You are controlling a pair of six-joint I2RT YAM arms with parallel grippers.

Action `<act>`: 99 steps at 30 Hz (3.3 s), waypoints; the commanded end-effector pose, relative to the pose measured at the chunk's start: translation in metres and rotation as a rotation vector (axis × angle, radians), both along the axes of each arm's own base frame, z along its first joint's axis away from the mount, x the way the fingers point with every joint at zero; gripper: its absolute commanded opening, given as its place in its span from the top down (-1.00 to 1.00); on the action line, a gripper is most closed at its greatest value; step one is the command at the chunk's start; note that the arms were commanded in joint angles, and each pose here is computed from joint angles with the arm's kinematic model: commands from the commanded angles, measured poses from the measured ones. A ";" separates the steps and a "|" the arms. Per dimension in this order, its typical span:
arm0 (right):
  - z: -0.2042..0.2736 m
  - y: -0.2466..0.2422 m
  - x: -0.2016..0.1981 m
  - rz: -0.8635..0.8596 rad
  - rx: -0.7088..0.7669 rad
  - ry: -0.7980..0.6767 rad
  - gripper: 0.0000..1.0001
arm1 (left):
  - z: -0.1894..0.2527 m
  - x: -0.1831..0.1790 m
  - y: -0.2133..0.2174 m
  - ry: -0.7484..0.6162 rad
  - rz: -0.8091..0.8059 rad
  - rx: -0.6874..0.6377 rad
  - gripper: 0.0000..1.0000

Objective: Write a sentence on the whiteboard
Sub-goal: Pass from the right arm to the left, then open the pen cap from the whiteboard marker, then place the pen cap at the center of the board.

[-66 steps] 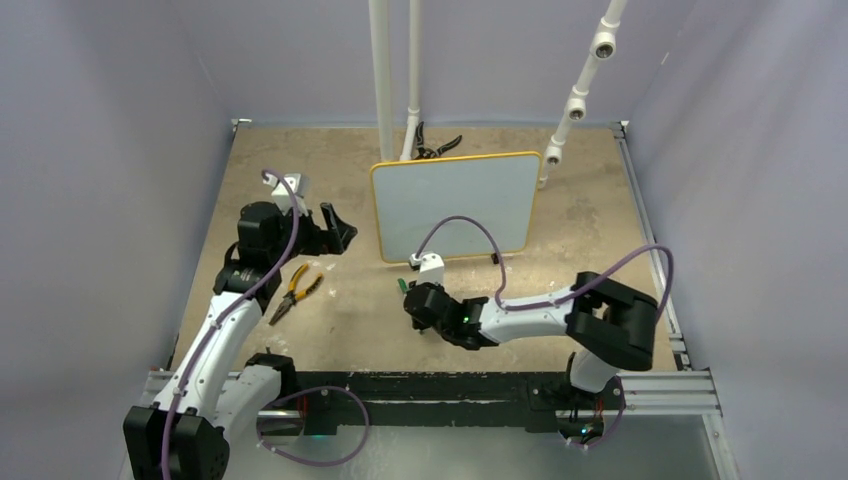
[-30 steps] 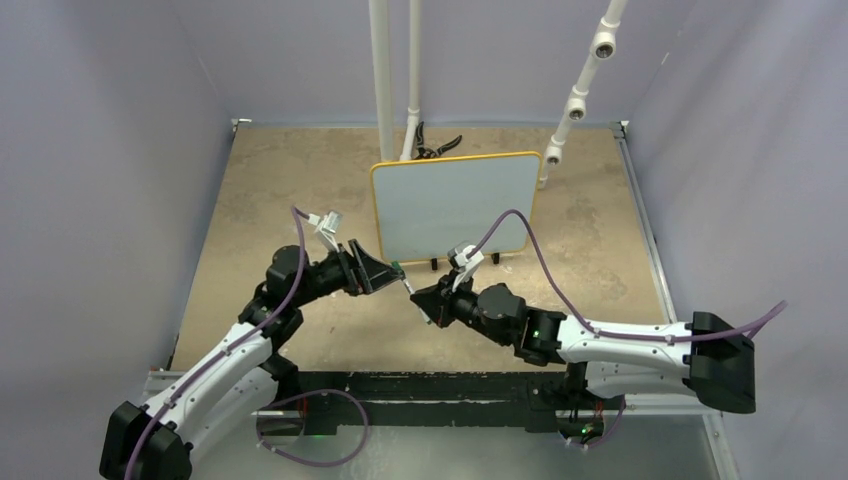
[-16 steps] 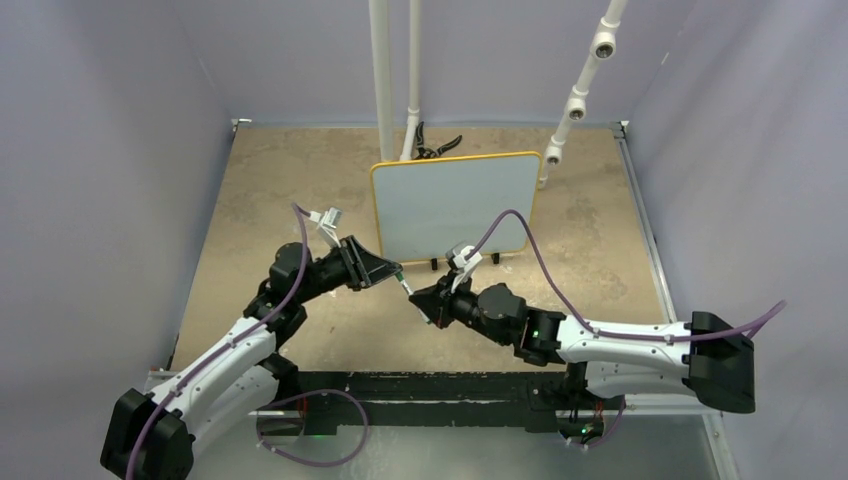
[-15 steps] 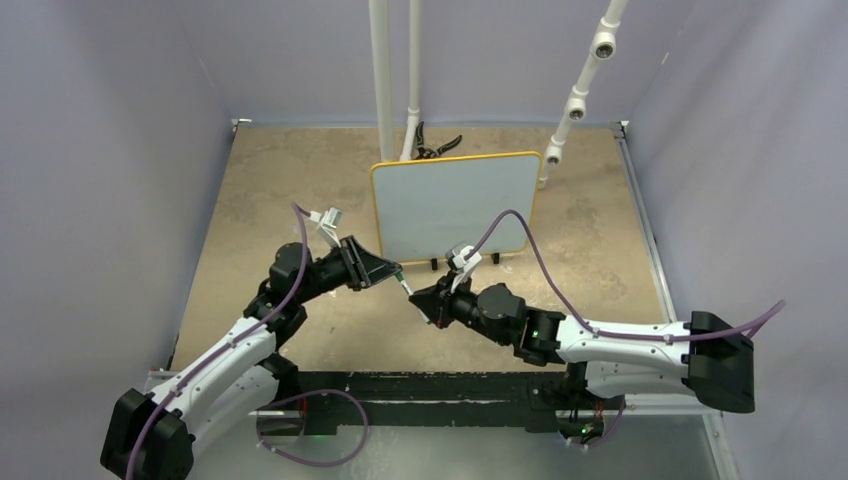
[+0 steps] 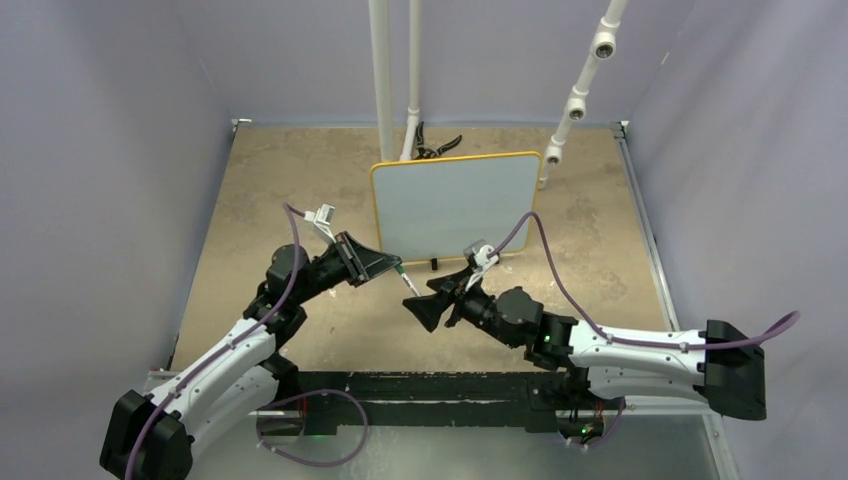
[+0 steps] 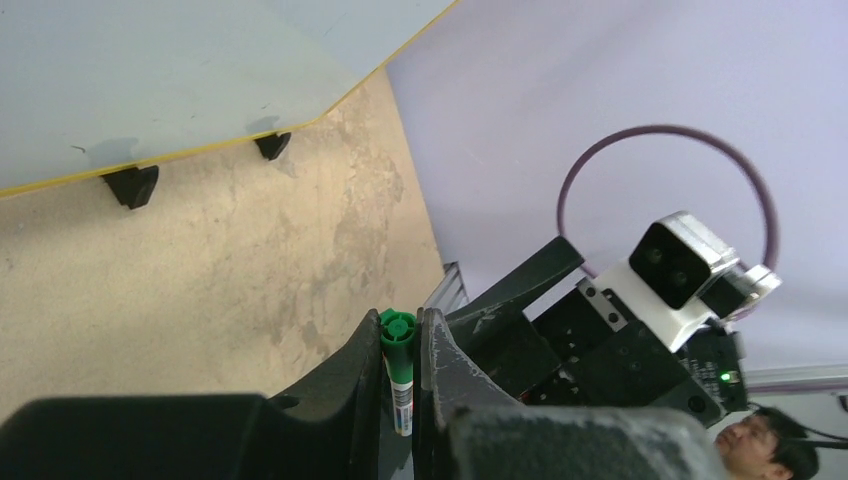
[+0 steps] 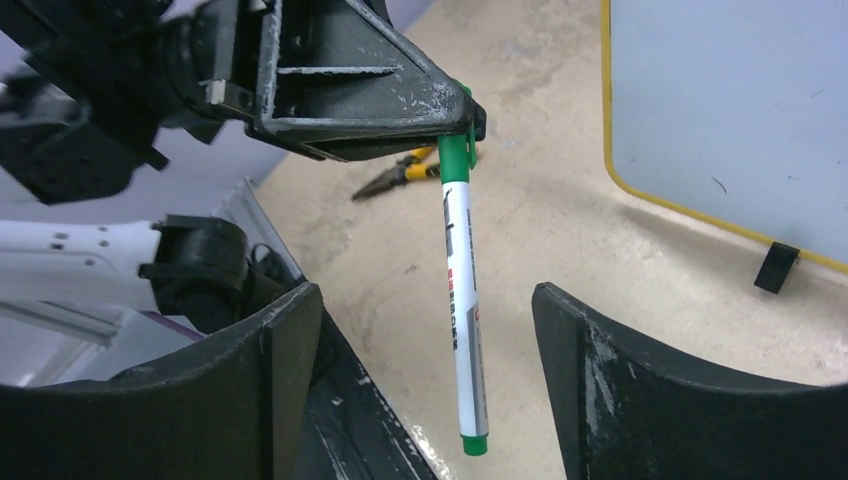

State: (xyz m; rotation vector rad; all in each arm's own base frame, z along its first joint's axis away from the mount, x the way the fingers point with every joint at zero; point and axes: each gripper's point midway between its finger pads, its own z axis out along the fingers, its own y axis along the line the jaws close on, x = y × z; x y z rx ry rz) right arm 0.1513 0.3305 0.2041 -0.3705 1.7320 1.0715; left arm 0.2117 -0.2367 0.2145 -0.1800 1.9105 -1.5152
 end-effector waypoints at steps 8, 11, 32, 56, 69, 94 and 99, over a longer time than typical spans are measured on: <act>0.051 -0.013 0.002 -0.053 0.365 -0.024 -0.63 | 0.040 0.004 0.007 -0.012 0.075 -0.246 1.00; 0.053 -0.012 0.007 -0.078 0.388 -0.026 -0.62 | 0.040 0.004 0.008 -0.009 0.082 -0.256 1.00; 0.062 0.019 0.016 -0.074 0.431 0.018 0.05 | 0.044 0.005 0.014 -0.017 0.116 -0.299 1.00; 0.031 -0.008 0.018 -0.151 0.342 0.087 1.00 | 0.049 0.028 0.035 -0.041 0.298 -0.261 1.00; 0.009 -0.021 0.009 -0.148 0.261 0.150 1.00 | 0.064 0.042 0.055 -0.095 0.430 -0.319 1.00; 0.016 -0.054 0.016 -0.234 0.218 0.085 1.00 | -0.152 0.028 0.068 0.243 0.315 0.537 1.00; 0.011 -0.055 0.016 -0.238 0.212 0.093 1.00 | -0.166 0.024 0.071 0.263 0.311 0.562 0.59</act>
